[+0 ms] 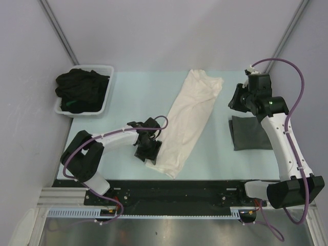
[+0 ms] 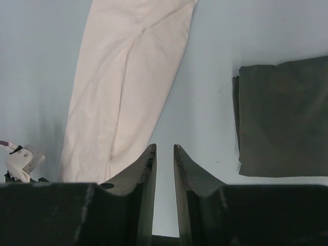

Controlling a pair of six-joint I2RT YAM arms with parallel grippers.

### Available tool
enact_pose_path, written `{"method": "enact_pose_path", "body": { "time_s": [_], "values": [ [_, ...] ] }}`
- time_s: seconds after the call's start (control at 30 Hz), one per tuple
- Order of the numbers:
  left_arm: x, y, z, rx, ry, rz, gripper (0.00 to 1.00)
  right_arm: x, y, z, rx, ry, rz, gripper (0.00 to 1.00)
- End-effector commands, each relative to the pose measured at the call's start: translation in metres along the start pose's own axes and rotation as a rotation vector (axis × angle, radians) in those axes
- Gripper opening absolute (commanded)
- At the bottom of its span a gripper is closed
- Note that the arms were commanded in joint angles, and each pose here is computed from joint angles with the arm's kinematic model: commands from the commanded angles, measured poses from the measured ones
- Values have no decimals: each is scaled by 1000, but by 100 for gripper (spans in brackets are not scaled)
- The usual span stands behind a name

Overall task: Fold and stack the t-shirts
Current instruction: Grab the bottom of the folded rectangular tshirt with left arm

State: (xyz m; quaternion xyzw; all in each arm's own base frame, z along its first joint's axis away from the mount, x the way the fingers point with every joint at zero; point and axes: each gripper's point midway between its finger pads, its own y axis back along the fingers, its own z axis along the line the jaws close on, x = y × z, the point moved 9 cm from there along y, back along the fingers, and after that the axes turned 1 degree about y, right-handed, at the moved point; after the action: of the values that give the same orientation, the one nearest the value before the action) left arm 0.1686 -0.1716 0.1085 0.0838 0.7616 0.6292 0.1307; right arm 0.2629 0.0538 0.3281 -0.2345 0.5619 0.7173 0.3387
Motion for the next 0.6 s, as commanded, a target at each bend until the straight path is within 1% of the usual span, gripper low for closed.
{"method": "enact_pose_path", "body": {
  "time_s": [0.0, 0.1, 0.13, 0.2, 0.23, 0.33, 0.43, 0.57],
  "values": [
    [-4, -5, -1, 37, -22, -5, 62, -13, 12, 4, -9, -16, -49, 24],
    [2, -8, 2, 37, -20, 12, 59, -14, 9, 5, -11, -26, -44, 24],
    [3, -9, 3, 36, -19, 14, 54, -14, 8, 5, -12, -29, -42, 24],
    [6, -10, 3, 47, -27, 27, 43, -15, 6, 6, -17, -38, -45, 24],
    [7, -11, 3, 48, -28, 35, 28, -15, 6, 6, -16, -41, -45, 24],
    [11, -16, 5, 47, -33, 66, 15, -15, 5, 7, -18, -43, -46, 24],
    [14, -17, 4, 66, -37, 91, 12, -16, 3, 8, -14, -44, -50, 23],
    [15, -14, 2, 97, -45, 107, 11, -19, 1, 9, -21, -51, -64, 23]
  ]
}}
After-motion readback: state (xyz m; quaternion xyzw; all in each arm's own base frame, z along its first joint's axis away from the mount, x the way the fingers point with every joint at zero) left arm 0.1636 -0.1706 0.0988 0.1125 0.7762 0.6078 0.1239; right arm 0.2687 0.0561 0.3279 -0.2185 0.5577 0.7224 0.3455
